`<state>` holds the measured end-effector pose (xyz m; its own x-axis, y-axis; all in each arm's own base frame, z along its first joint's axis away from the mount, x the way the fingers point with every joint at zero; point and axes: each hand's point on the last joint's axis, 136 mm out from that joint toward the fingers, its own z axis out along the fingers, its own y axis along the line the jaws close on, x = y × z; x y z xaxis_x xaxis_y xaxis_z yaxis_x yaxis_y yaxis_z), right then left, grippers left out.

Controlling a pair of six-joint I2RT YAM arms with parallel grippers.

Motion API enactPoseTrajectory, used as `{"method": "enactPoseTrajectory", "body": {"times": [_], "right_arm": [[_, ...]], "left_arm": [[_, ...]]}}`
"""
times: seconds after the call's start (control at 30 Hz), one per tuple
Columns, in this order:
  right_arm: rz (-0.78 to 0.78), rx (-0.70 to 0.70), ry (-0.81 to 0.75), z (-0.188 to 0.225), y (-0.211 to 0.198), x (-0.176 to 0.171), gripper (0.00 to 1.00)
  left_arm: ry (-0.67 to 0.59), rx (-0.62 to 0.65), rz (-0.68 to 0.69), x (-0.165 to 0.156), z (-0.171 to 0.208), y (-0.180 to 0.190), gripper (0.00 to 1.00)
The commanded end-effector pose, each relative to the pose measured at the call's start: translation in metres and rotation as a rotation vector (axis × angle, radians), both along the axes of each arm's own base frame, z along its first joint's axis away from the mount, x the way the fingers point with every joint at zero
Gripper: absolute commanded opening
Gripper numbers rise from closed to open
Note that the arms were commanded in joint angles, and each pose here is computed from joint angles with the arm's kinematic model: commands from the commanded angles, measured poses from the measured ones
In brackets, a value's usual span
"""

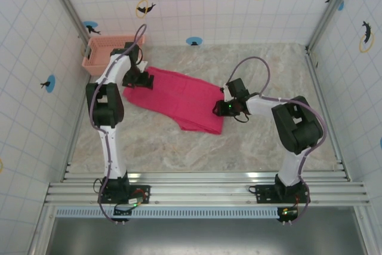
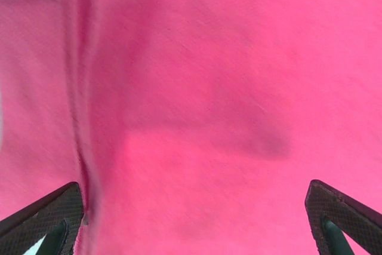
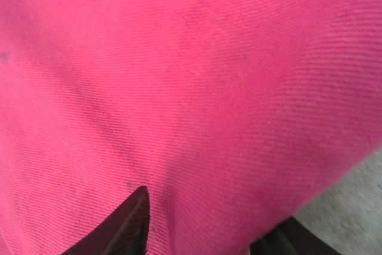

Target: Roll up the long pants

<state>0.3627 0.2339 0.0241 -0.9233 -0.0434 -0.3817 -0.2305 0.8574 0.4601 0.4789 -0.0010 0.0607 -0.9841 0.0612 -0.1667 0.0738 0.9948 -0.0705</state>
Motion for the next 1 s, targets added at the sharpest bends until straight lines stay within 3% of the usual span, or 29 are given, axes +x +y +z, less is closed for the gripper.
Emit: {"method": "enactPoseTrajectory", "body": {"times": [0.0,0.13,0.43,0.67,0.83,0.97], "right_arm": [[-0.012,-0.001,0.064,-0.014,-0.001,-0.01,0.25],[-0.044,-0.012,0.053,-0.004,-0.014,-0.027,0.08],[-0.051,-0.077,0.049,0.016,-0.041,-0.103,0.07],[-0.048,-0.113,0.014,0.023,-0.036,-0.161,0.12],[-0.052,-0.103,0.018,0.017,-0.026,-0.178,0.2],[-0.023,-0.082,0.027,0.013,-0.002,-0.18,0.35]], "left_arm": [[-0.05,-0.066,-0.042,0.002,0.005,-0.048,0.97],[0.012,-0.055,-0.055,-0.004,-0.022,-0.085,0.97],[0.094,-0.144,-0.037,0.005,-0.074,-0.152,0.97],[0.051,-0.251,-0.046,0.02,-0.079,-0.221,0.97],[0.047,-0.324,-0.072,0.028,-0.089,-0.272,0.98],[0.039,-0.387,-0.052,0.036,-0.093,-0.289,0.97]]}}
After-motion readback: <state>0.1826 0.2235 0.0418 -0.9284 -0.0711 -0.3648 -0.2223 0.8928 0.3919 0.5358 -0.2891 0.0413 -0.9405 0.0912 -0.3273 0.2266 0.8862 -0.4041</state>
